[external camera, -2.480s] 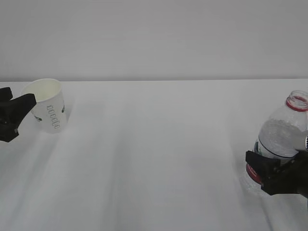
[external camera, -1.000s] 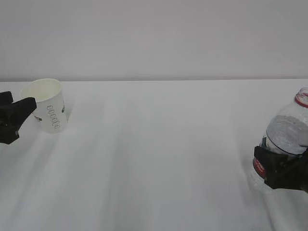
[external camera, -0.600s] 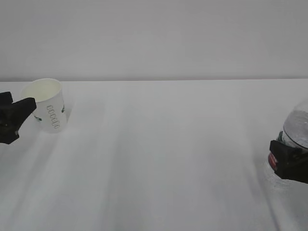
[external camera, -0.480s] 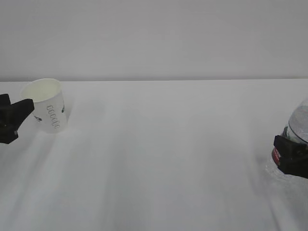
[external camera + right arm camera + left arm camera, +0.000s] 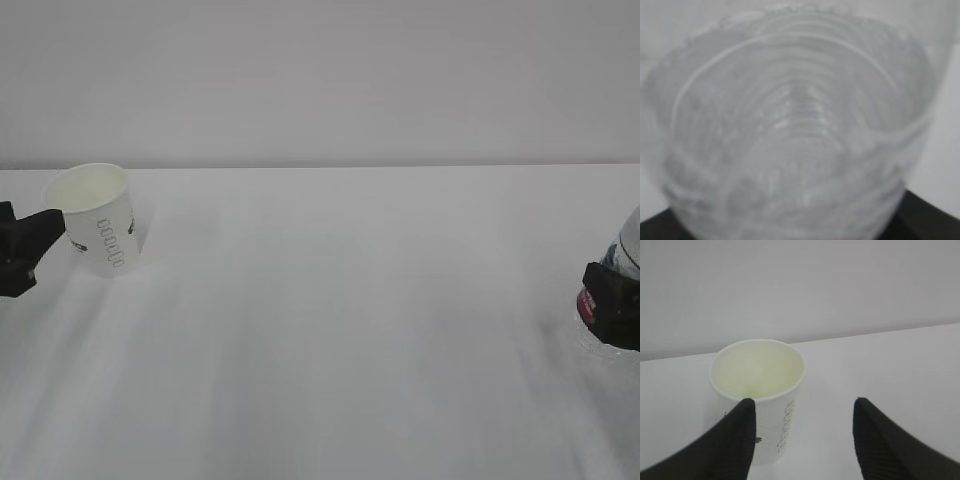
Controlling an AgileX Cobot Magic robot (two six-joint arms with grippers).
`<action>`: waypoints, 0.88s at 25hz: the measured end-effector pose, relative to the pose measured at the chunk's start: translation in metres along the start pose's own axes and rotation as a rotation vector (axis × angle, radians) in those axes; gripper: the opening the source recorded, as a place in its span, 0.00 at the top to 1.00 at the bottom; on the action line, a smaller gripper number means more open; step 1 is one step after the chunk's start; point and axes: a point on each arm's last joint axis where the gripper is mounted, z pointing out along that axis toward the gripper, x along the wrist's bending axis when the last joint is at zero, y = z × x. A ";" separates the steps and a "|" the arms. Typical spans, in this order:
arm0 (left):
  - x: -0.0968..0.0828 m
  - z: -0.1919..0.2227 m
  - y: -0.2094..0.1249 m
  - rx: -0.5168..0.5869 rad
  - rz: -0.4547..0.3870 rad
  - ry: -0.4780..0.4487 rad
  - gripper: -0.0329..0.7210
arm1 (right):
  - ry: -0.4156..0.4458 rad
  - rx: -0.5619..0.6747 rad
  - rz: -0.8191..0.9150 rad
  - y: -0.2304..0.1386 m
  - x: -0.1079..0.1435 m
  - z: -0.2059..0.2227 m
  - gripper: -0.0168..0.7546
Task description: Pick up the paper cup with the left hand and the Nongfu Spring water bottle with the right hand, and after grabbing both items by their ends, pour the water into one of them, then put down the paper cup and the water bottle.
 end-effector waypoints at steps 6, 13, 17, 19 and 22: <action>0.000 0.000 0.001 -0.014 -0.004 0.002 0.36 | -0.004 0.022 0.007 0.003 0.000 0.007 0.37; 0.001 0.002 -0.002 -0.004 -0.012 0.000 0.36 | -0.007 0.030 0.009 0.002 0.000 0.008 0.37; 0.001 0.006 -0.007 -0.021 -0.026 -0.013 0.36 | 0.001 0.031 0.005 0.002 0.000 0.008 0.37; 0.002 0.009 -0.010 -0.035 -0.038 -0.020 0.36 | 0.002 0.031 0.004 0.002 0.000 0.008 0.37; 0.005 0.014 -0.020 -0.022 -0.071 0.002 0.34 | 0.004 0.031 0.003 0.002 0.001 0.008 0.37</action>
